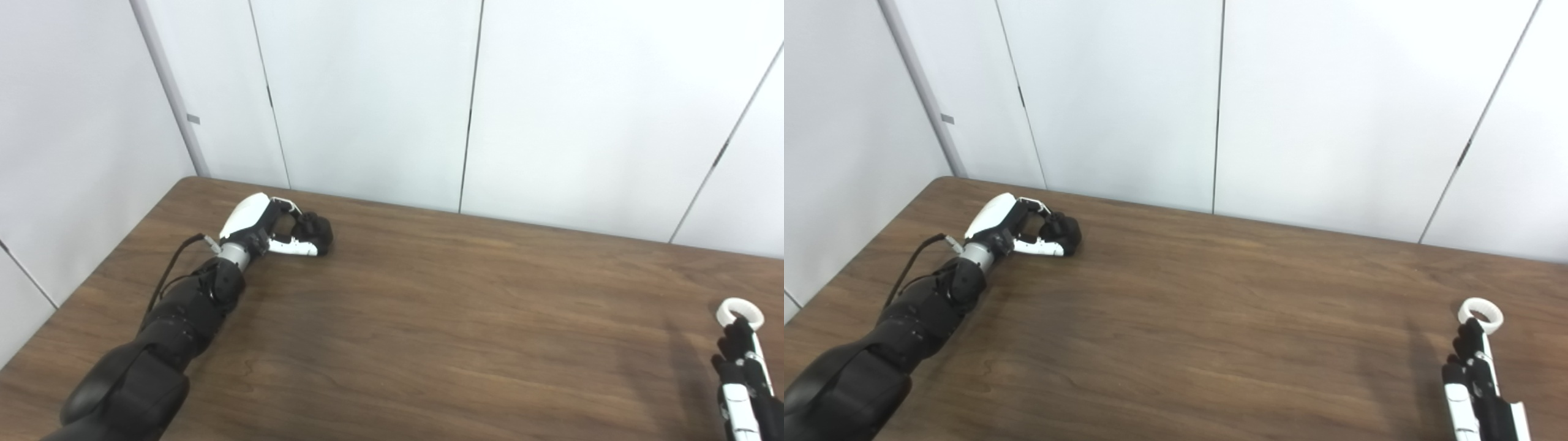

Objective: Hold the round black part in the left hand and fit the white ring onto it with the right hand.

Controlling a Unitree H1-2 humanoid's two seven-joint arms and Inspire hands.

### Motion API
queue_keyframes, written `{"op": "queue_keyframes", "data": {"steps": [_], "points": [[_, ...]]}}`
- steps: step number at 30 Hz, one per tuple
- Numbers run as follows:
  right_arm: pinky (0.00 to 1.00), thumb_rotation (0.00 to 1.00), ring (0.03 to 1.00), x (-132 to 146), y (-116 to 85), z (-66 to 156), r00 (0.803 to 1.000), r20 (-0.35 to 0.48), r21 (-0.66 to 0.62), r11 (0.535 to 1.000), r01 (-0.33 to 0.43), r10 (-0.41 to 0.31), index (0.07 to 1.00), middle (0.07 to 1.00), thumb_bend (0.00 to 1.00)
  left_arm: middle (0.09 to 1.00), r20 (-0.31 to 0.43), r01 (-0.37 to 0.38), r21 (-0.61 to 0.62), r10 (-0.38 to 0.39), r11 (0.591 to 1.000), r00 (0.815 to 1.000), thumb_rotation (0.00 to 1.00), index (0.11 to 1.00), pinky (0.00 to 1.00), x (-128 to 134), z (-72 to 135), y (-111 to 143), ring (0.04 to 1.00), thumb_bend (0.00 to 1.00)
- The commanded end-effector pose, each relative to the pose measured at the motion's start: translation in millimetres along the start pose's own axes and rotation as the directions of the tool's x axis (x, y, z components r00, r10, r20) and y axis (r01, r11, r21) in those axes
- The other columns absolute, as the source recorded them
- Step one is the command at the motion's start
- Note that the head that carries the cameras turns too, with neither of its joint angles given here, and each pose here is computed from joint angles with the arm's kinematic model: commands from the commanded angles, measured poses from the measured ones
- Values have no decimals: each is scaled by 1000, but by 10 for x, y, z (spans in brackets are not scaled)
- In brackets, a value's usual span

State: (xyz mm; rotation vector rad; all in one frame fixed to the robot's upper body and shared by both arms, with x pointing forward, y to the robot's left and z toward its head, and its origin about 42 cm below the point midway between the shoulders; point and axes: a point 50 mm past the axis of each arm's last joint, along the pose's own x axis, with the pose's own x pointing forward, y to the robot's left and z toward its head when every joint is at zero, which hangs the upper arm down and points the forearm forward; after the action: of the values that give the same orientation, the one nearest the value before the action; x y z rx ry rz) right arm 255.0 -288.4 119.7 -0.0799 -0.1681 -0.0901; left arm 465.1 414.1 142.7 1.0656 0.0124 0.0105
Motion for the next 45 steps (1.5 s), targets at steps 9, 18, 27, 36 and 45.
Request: {"op": "queue_keyframes", "data": {"steps": [9,18,27,36,45], "points": [[1000,837,1000,-32,22,-74,1000,-1,15,1000,12,-12,985,1000,390,699,106,35,29,-38,999,994,53,480,828,-25,63,31,827,524],[1000,819,1000,-19,64,-69,1000,13,17,1000,9,-9,987,998,384,714,247,54,-41,-42,998,968,51,480,870,-118,370,-61,855,524],[996,825,992,-28,133,-47,1000,10,3,1000,15,-15,972,987,404,729,394,91,-68,-57,993,918,53,479,891,-333,756,-286,877,524],[1000,856,1000,-14,180,-33,1000,29,-6,1000,-9,9,997,1000,395,759,493,169,-103,-97,980,864,50,479,944,-554,1051,-544,919,523],[1000,838,1000,0,271,19,999,53,-28,1000,-4,6,972,989,413,783,592,261,-71,-170,963,788,55,479,963,-754,1347,-735,944,524]]}}
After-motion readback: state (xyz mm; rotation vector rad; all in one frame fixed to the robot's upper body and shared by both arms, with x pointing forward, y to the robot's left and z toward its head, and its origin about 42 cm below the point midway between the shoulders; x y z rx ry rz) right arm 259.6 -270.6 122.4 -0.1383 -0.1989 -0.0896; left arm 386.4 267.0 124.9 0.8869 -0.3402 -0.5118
